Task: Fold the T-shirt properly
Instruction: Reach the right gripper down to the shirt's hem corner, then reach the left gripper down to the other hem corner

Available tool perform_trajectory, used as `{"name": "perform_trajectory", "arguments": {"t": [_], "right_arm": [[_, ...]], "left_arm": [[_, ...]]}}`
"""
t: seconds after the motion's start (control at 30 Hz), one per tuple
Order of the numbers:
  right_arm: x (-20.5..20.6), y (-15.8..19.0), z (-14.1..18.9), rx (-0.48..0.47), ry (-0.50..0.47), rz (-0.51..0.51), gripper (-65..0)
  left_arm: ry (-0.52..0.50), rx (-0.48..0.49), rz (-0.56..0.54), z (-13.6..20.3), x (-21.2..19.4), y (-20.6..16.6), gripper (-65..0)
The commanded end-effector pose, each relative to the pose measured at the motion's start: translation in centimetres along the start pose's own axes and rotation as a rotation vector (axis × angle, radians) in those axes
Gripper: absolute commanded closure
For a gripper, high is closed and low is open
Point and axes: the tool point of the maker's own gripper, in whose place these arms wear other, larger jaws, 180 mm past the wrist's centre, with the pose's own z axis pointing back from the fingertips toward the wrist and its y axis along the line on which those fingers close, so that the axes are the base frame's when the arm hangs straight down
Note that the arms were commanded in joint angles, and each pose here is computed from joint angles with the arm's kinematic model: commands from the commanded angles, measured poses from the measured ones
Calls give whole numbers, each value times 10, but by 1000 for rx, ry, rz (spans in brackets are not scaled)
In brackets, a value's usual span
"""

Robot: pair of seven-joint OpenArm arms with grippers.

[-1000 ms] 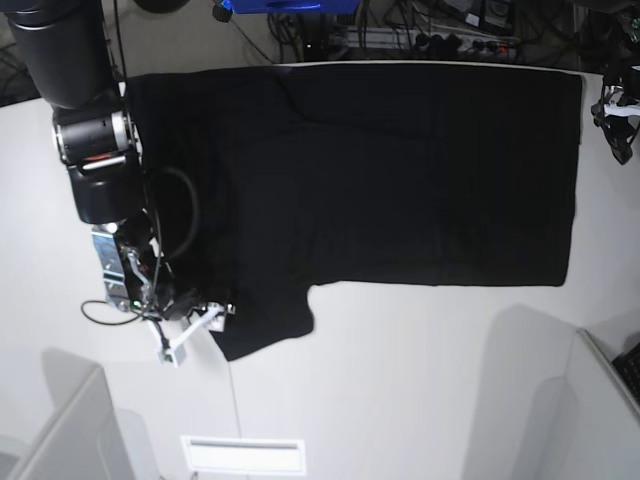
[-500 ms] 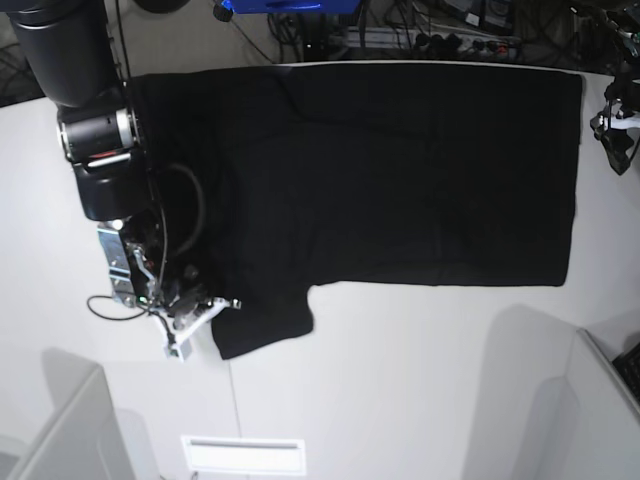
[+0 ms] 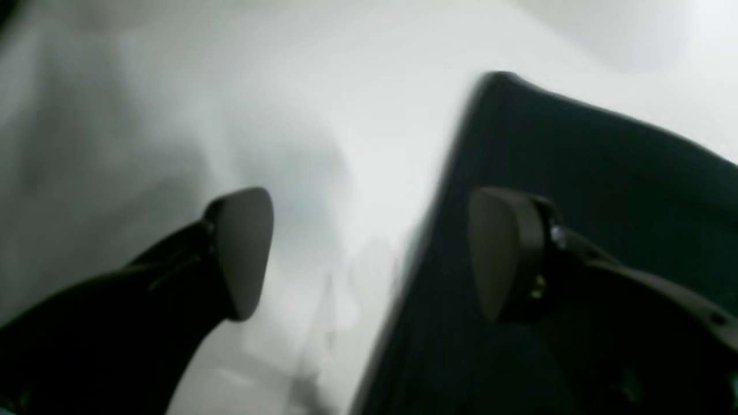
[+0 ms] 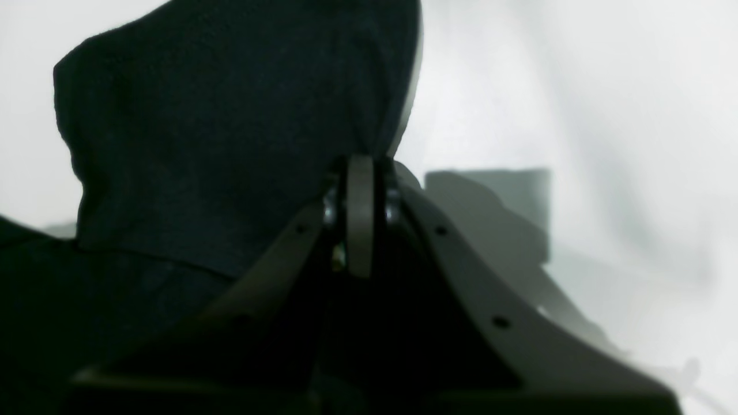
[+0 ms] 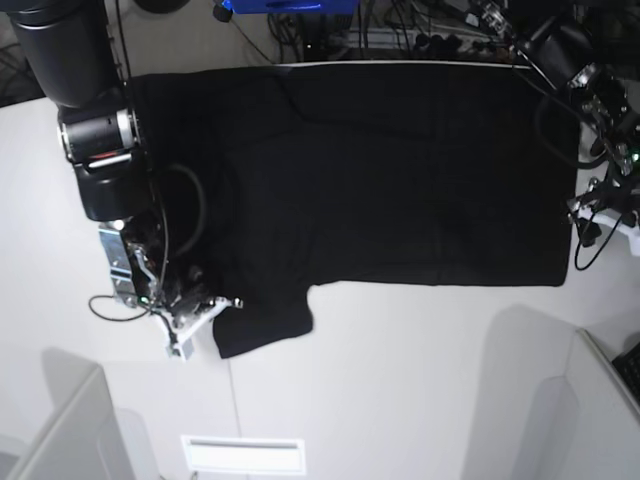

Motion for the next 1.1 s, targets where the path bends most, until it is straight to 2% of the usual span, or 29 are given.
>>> {"name": "perform_trajectory", "arguments": {"t": [0.0, 0.27, 0.43, 0.67, 1.07], "right_arm": [[23, 2, 6, 5, -45, 5, 0], [24, -2, 7, -1, -46, 5, 0], [24, -3, 7, -2, -46, 5, 0], [24, -3, 7, -2, -46, 5, 0], [24, -4, 8, -4, -48, 5, 0]], "left_arm": [[-59, -8, -3, -5, 28, -3, -510], [-7, -98, 112, -55, 49, -24, -510], [-9, -144, 67, -79, 50, -41, -510], [24, -196, 90, -104, 42, -62, -510], [63, -216, 56, -113, 18, -74, -507]]}}
